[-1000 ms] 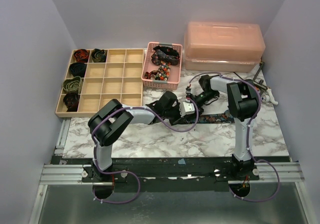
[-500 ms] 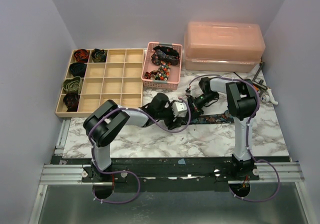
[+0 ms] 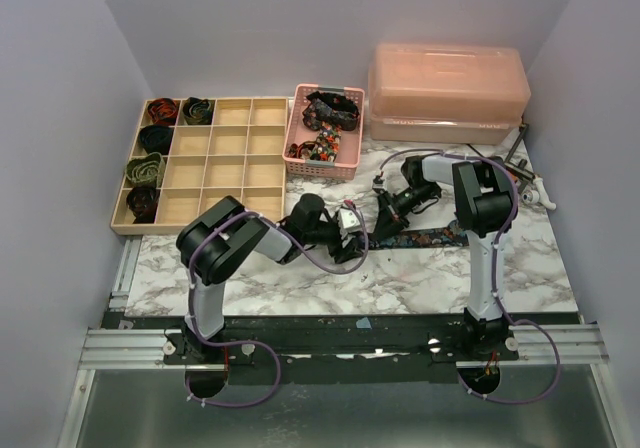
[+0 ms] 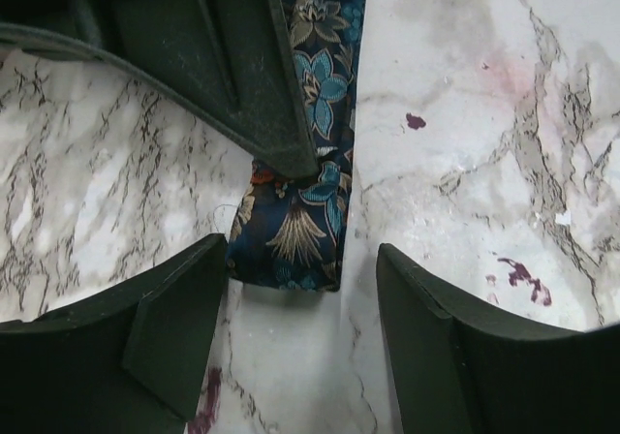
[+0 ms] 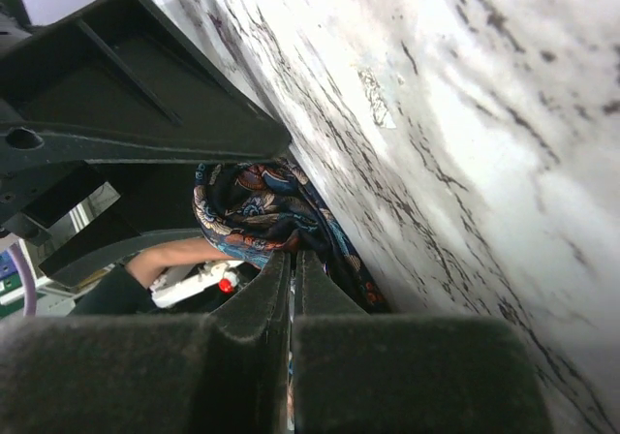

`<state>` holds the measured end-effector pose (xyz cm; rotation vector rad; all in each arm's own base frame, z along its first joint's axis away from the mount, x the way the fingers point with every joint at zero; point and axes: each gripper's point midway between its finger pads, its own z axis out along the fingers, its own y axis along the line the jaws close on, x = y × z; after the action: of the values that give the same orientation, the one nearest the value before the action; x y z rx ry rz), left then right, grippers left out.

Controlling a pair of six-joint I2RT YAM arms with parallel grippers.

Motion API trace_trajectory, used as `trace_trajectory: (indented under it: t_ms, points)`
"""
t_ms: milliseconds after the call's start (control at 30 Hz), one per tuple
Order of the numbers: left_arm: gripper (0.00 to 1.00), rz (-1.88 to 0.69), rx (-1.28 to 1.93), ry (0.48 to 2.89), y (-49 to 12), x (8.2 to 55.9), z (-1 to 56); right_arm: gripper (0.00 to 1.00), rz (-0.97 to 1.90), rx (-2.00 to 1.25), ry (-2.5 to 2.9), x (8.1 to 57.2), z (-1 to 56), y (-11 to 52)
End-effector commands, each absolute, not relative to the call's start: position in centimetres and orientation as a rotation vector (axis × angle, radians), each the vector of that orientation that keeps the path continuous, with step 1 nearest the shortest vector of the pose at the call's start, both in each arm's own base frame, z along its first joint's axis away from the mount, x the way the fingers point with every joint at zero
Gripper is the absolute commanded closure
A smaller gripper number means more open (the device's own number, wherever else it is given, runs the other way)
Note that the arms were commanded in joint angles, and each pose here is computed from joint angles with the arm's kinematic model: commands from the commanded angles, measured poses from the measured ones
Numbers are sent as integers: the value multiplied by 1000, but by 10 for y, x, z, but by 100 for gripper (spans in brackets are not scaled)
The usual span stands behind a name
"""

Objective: Roll the ties
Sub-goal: Roll the tie at the center of the board.

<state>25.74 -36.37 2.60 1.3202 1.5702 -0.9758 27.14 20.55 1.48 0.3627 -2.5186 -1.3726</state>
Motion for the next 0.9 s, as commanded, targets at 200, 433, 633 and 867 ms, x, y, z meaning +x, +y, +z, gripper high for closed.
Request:
trace_trajectory:
  t_ms: [200, 433, 633, 867]
  points:
    - [68, -962, 1325, 1548, -388, 256, -1, 99, -1023, 421, -2632, 263, -70, 161]
    - [86, -783, 1462, 1767, -356, 249, -24, 64, -1181, 460, -2664, 281, -10, 175]
    - [87, -720, 1496, 1902, -342, 243, -30, 46, -1315, 531, -2619, 278, 42, 183]
    - [84, -685, 1528, 1928, -348, 242, -29, 45, -1415, 490, -2518, 261, 56, 206]
